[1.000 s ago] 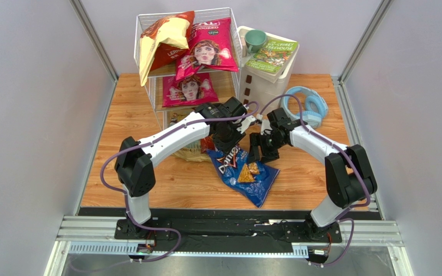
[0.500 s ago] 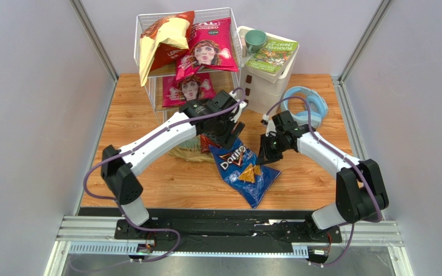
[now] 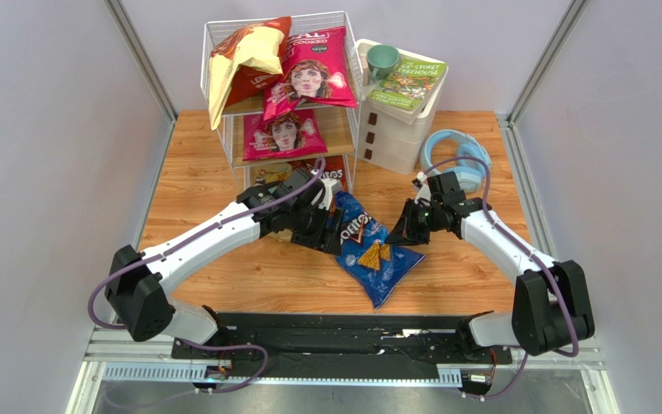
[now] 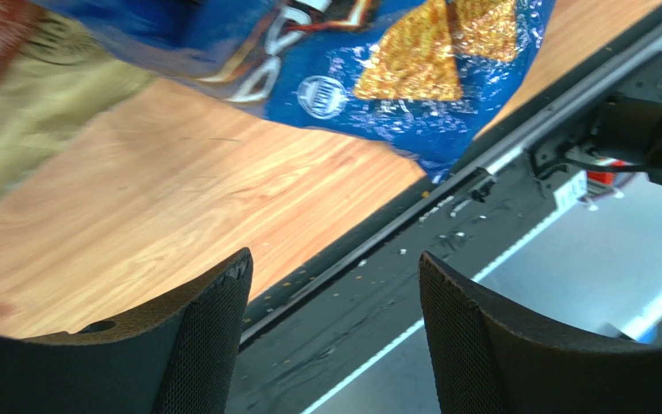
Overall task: Place and organize the chips bags onto the shelf
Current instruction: Pick up the potato chip from the center of the board.
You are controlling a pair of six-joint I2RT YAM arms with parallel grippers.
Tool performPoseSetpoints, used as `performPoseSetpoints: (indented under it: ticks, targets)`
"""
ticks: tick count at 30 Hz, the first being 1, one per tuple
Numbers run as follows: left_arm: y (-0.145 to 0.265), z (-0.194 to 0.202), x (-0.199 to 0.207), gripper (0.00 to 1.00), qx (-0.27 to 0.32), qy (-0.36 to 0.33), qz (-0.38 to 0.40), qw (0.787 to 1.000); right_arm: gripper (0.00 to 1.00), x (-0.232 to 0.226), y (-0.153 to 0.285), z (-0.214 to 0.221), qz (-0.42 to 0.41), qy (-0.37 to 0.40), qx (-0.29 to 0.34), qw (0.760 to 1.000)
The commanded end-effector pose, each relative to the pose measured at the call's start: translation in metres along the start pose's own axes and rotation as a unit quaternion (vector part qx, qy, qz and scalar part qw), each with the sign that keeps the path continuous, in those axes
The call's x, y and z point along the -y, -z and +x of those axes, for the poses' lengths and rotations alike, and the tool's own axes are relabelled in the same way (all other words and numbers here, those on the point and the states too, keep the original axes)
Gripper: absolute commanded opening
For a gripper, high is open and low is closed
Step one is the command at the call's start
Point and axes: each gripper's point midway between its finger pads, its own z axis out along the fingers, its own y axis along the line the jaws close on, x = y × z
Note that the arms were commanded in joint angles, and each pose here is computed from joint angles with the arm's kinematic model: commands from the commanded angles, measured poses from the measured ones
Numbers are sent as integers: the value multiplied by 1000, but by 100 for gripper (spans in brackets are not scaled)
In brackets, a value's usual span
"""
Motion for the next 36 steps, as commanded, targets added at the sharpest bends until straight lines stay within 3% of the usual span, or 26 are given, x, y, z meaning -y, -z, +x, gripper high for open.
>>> performPoseSetpoints:
  ticks: [1, 9, 16, 23, 30, 36]
  targets:
    - [-3, -13, 30, 76, 32, 18, 82, 996, 0, -20, 9, -7, -56, -27, 26, 998]
    - [-38, 5, 37, 76, -12, 48, 135, 990, 0, 11, 10, -3, -59, -142, 60, 986]
    - [-67, 19, 28, 76, -24, 78, 139, 987, 0, 22, 14, 3, -64, -181, 64, 979]
    - [-105, 16, 19, 76, -19, 87, 138, 986, 0, 22, 12, 12, -84, -193, 54, 976]
    - [-122, 13, 28, 76, -6, 74, 188, 979, 0, 20, 14, 11, -91, -188, 57, 976]
    - [-138, 13, 20, 75, -4, 81, 178, 981, 0, 21, 14, 15, -91, -187, 58, 976]
